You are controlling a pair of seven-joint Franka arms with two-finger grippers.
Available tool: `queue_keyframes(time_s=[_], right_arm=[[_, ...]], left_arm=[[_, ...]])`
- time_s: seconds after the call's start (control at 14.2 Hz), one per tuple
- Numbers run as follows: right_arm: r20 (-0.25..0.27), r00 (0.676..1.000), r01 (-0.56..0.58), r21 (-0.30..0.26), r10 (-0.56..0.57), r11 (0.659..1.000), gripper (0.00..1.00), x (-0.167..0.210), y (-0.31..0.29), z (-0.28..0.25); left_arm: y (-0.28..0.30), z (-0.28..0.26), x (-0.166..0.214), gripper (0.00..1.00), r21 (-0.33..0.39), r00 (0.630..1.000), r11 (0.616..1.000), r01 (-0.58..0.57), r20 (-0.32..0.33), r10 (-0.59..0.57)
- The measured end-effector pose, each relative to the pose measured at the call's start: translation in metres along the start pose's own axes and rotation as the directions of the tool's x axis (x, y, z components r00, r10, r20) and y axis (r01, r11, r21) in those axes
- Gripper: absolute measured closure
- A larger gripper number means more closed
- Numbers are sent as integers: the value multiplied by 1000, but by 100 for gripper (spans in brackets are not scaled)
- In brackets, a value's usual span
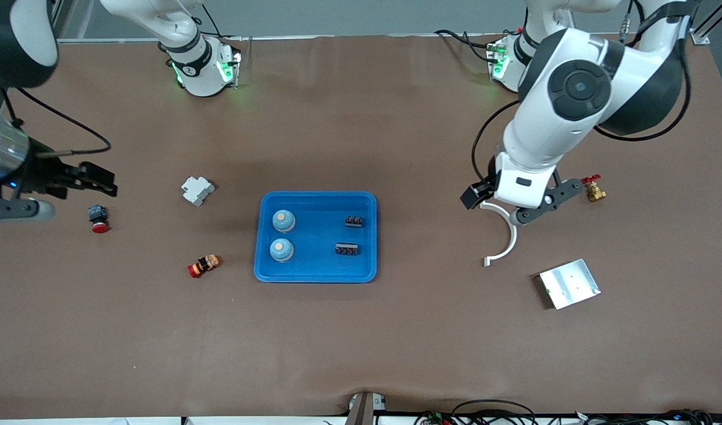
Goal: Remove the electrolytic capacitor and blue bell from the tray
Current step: 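Move the right gripper to a blue bell while the left gripper reaches capacitor, then grasp the bell with the right gripper while the left gripper grasps the capacitor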
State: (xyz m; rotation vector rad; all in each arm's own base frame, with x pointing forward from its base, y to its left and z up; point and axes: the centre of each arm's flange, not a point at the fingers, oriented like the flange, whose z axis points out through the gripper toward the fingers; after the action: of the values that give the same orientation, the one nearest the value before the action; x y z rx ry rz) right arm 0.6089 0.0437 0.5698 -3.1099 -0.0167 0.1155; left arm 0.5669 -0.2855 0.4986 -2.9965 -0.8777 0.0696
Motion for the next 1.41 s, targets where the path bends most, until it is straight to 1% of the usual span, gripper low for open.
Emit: queue_keyframes(time_s=[0.21, 0.35, 0.42, 0.56, 0.7, 0.92, 1.06, 1.2, 1.27, 1.41], right_arm=[[37, 996, -79, 7, 79, 997, 0, 18, -22, 37], [64, 989, -130, -7, 130, 992, 0, 28, -47, 66], [75, 985, -153, -18, 154, 988, 0, 32, -61, 81], [92, 975, -199, -36, 202, 979, 0, 38, -92, 113], [92, 961, -258, -30, 259, 966, 0, 42, -119, 150], [98, 934, -346, -3, 345, 938, 0, 39, -148, 206], [108, 911, -401, 3, 398, 916, 0, 34, -173, 227], [106, 898, -431, 14, 427, 902, 0, 28, -202, 244], [106, 896, -434, 16, 430, 901, 0, 26, -212, 253], [104, 893, -441, 11, 438, 897, 0, 21, -218, 278]], left_arm=[[14, 17, -13, 0, 20, 985, 985, 169, 12, -169], [29, 33, -23, 0, 27, 956, 956, 293, 16, -294], [40, 43, -29, 0, 26, 932, 932, 361, 18, -362], [66, 65, -38, 0, 26, 873, 873, 486, 29, -487], [90, 88, -42, 0, 28, 813, 814, 580, 42, -581], [119, 113, -44, 0, -5, 733, 734, 679, 71, -677], [127, 118, -48, 0, -15, 691, 692, 721, 82, -718], [139, 131, -60, 0, -25, 654, 655, 755, 89, -751], [147, 144, -69, 0, -35, 645, 644, 764, 83, -760], [165, 177, -93, 0, -49, 647, 645, 762, 42, -761]])
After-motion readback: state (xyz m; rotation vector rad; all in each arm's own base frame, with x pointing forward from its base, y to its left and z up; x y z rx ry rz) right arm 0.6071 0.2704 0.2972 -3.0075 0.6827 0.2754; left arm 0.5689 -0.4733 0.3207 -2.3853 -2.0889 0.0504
